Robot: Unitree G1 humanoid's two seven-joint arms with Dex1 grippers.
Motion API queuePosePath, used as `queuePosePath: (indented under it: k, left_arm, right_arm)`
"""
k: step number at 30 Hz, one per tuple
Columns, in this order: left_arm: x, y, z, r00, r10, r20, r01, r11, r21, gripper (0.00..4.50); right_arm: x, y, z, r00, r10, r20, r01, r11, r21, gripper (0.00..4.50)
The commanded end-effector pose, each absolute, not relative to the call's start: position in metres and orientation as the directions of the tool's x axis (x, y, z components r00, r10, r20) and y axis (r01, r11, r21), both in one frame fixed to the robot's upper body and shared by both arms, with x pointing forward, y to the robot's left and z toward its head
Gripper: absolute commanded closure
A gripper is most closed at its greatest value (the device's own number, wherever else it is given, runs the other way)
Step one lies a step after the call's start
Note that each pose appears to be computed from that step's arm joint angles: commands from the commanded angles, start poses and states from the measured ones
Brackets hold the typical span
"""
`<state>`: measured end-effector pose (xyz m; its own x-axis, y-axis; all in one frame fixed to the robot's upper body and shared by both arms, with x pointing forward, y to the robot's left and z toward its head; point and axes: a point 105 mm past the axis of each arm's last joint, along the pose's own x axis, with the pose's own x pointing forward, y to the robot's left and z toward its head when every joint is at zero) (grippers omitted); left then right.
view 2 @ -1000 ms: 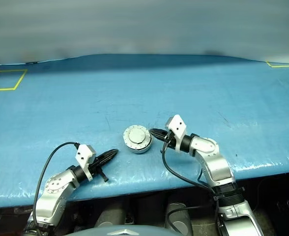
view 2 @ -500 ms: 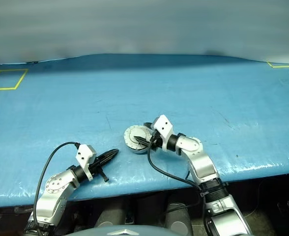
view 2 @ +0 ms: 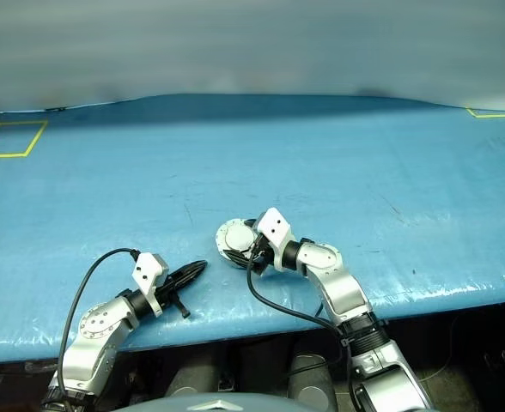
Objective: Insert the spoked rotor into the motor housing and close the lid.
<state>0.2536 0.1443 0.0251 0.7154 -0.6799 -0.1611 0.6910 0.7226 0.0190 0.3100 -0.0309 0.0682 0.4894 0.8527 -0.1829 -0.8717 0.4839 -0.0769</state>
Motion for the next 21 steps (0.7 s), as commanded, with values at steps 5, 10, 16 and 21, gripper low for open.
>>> queuePosePath:
  k: [5, 10, 16, 21]
  left_arm:
    - [0.252, 0.141, 0.026, 0.712, -0.685, -0.152, 0.696, 0.718, 0.022, 4.5]
    - [0.252, 0.142, 0.026, 0.711, -0.686, -0.154, 0.696, 0.717, 0.019, 4.5]
    - [0.251, 0.141, 0.025, 0.704, -0.693, -0.155, 0.703, 0.711, 0.012, 4.5]
    - [0.252, 0.14, 0.025, 0.7, -0.697, -0.155, 0.706, 0.708, 0.006, 4.5]
  right_arm:
    - [0.312, -0.035, 0.067, 0.499, 0.846, -0.188, -0.866, 0.494, -0.078, 1.47]
    - [0.31, -0.038, 0.075, 0.468, 0.863, -0.189, -0.884, 0.46, -0.086, 1.47]
    - [0.301, -0.031, 0.091, 0.399, 0.899, -0.179, -0.917, 0.394, -0.064, 1.47]
    - [0.299, -0.029, 0.09, 0.393, 0.896, -0.206, -0.919, 0.386, -0.074, 1.47]
